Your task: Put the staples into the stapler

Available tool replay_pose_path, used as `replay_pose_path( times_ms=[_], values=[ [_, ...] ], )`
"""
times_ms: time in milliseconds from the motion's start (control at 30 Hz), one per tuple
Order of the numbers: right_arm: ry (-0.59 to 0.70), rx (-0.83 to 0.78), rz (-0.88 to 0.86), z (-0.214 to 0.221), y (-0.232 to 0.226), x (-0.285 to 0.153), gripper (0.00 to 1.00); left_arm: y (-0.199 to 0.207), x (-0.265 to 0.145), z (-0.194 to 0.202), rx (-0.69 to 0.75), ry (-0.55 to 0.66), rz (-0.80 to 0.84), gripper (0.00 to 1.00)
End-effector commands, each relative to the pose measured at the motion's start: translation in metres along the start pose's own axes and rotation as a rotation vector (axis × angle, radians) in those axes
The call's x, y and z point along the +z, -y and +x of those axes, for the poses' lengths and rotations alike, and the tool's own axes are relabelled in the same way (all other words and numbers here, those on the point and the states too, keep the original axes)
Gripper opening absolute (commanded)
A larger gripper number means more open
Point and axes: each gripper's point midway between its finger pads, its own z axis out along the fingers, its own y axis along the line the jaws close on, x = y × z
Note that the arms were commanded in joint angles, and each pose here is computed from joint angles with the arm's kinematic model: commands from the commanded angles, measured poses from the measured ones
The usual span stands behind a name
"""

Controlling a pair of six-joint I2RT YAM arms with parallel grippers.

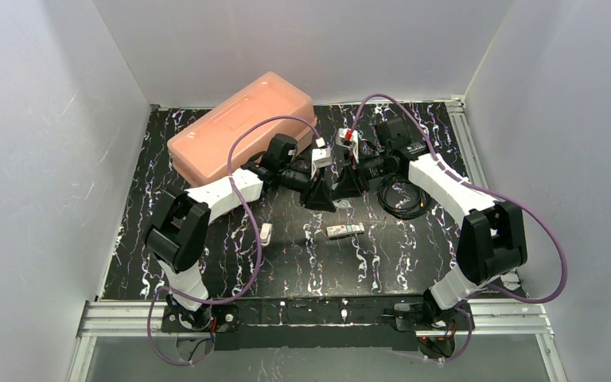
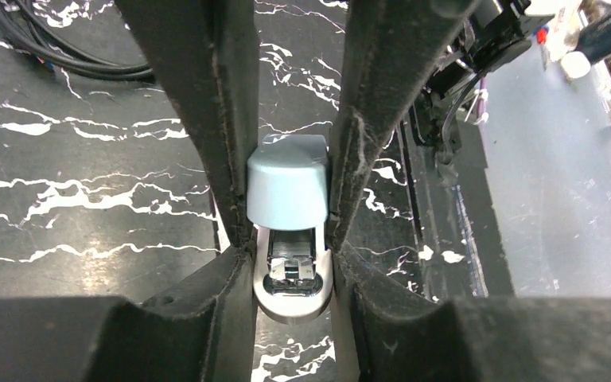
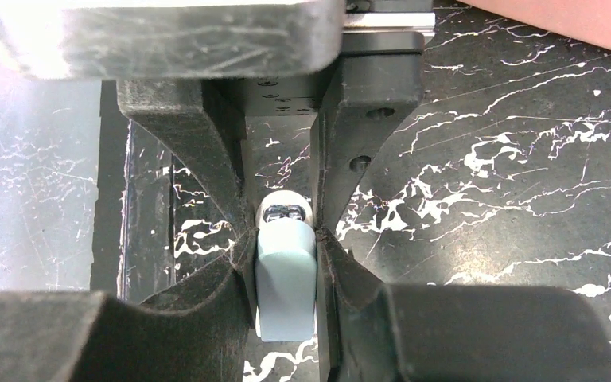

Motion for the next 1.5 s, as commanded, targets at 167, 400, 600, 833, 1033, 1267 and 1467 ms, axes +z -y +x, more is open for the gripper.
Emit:
replay_pose_path(
  times_ms=[167,400,600,833,1033,1267,1467],
  values=[
    [0.138,-0.067,0.139,-0.032,0.01,-0.034,0.05,-0.007,-0.006,-0.003,0.013,0.042,-0.081,0.0],
    [0.237,-0.027,0.238,-0.032,0.023,-0.064,0.08,-0.019,-0.013,0.003,-0.017,0.107,-0.174,0.0],
    [0.265,0.041,0.301,-0.009,0.036,-0.074,0.09,-0.029,-0.012,0.012,-0.032,0.137,-0.227,0.0],
    [0.285,0.073,0.367,0.009,0.049,-0.084,0.11,-0.044,-0.011,0.029,-0.038,0.136,-0.288,0.0],
    [0.31,0.06,0.375,0.014,0.058,-0.084,0.01,-0.059,-0.008,0.046,-0.048,0.107,-0.336,0.0],
    [0.321,0.024,0.387,0.015,0.064,-0.083,0.01,-0.07,-0.007,0.053,-0.021,0.085,-0.361,0.27],
    [0.312,-0.006,0.429,0.011,0.074,-0.087,0.01,-0.076,-0.013,0.049,0.012,0.055,-0.403,0.68]
  ],
)
